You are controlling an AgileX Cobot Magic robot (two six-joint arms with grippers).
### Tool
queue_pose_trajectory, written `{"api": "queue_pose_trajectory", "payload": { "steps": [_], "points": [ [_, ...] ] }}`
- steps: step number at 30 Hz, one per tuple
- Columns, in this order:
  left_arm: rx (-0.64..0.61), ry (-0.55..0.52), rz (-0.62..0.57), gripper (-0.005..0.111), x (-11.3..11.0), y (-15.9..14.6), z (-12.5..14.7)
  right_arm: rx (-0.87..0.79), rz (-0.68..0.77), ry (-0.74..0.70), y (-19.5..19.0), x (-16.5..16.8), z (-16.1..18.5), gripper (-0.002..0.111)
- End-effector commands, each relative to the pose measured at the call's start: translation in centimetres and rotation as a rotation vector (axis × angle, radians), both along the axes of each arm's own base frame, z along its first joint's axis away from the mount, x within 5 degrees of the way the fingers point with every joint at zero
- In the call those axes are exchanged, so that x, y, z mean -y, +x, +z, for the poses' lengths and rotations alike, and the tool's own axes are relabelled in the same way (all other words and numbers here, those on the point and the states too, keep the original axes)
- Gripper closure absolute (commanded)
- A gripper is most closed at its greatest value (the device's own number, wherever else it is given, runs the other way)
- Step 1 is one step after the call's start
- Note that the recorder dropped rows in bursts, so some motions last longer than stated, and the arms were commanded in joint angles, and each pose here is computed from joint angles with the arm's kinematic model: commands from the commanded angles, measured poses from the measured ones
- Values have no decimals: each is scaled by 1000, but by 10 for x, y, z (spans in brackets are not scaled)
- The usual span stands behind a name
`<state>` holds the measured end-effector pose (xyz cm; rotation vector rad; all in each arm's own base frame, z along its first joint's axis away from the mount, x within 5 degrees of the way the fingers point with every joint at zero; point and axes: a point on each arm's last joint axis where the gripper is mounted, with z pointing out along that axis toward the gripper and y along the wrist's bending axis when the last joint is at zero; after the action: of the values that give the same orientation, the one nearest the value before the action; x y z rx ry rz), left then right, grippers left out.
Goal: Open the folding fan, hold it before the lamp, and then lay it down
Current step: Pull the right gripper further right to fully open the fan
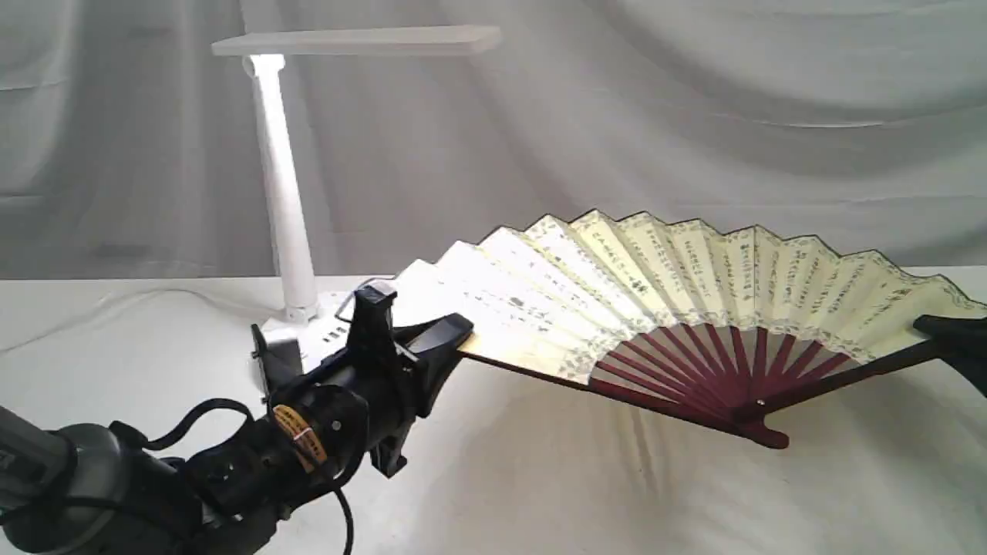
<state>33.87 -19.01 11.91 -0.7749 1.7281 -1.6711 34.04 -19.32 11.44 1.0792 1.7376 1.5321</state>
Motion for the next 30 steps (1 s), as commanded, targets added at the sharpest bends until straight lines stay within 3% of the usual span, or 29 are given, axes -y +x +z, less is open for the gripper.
{"api": "queue_pose_trajectory", "payload": {
  "steps": [1,9,30],
  "points": [
    [51,-84,113,107,-7,8,13,-14,-23,-79,-7,10,-2,108],
    [48,-98,174,107,12,-2,13,-13,-19,-86,-8,11,0,108],
    [31,-119,257,107,29,-14,14,-11,-9,-133,-17,20,10,108]
  ]
}}
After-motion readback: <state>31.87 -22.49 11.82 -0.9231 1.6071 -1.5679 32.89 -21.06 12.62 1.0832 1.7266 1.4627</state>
